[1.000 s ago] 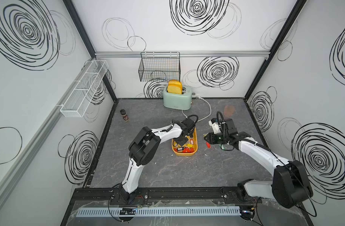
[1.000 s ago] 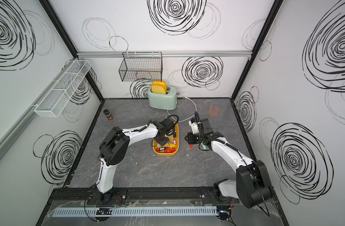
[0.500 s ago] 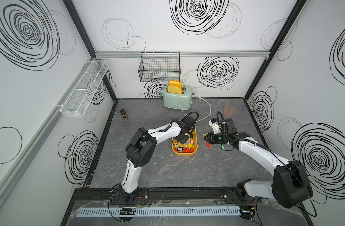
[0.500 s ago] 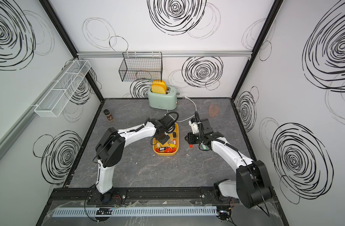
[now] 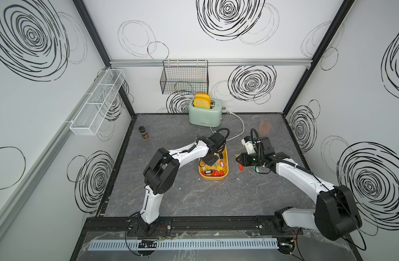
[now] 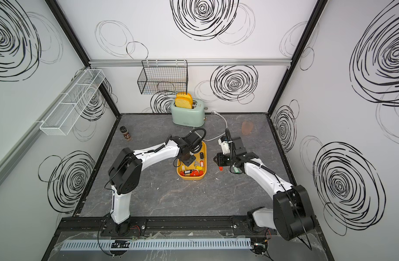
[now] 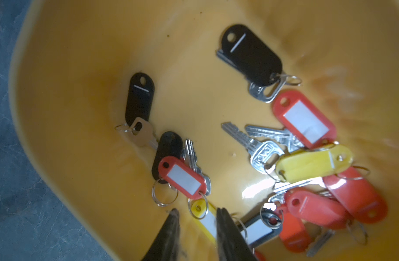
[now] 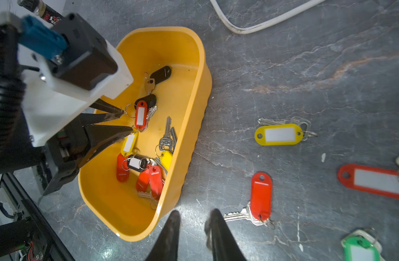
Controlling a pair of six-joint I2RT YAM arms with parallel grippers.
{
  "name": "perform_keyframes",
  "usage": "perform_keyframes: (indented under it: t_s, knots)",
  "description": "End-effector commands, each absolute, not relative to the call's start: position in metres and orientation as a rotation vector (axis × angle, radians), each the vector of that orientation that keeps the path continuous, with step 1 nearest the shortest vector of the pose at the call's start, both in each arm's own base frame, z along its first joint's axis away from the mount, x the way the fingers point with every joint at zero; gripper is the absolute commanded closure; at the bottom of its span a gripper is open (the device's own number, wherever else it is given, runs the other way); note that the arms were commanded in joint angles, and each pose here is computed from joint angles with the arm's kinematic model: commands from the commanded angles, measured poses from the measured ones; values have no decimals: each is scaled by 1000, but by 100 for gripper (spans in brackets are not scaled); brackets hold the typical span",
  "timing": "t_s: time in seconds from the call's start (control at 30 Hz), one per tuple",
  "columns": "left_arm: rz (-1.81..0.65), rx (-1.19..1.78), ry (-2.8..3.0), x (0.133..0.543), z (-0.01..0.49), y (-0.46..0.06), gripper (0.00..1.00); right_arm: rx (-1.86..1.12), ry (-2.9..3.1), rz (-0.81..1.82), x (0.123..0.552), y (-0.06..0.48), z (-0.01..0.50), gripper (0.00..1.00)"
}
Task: Take the keys out of the storage box
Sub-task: Pick up the key from the storage box.
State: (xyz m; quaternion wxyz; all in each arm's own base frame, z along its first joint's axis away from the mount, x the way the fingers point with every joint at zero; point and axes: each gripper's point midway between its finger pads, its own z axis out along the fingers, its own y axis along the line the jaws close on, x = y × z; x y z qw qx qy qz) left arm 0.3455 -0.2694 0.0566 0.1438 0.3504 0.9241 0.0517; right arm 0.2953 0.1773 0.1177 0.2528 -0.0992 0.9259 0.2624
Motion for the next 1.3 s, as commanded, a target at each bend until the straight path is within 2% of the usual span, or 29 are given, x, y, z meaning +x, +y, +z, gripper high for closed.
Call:
perform_keyframes:
  t_s: [0.0, 0.47, 0.7, 0.83, 1.07, 1.27]
  knots:
    - [230, 1046, 2722, 334, 38, -259, 66, -286, 2498, 718, 296, 179, 122, 72]
    - [301, 1086, 2783, 322, 13, -250, 66, -289, 2500, 722, 295, 179, 120, 72]
    - [337, 1104, 2792, 321, 3, -247, 74, -290, 2497, 722, 294, 179, 121, 72]
    - [342, 1106, 2789, 322, 2, -248, 83, -291, 2494, 725, 294, 179, 121, 72]
    - [329, 1090, 2761, 327, 10, -252, 94, -293, 2492, 728, 293, 180, 121, 72]
    - [285, 1057, 2716, 334, 29, -258, 95, -291, 2492, 727, 294, 179, 122, 72]
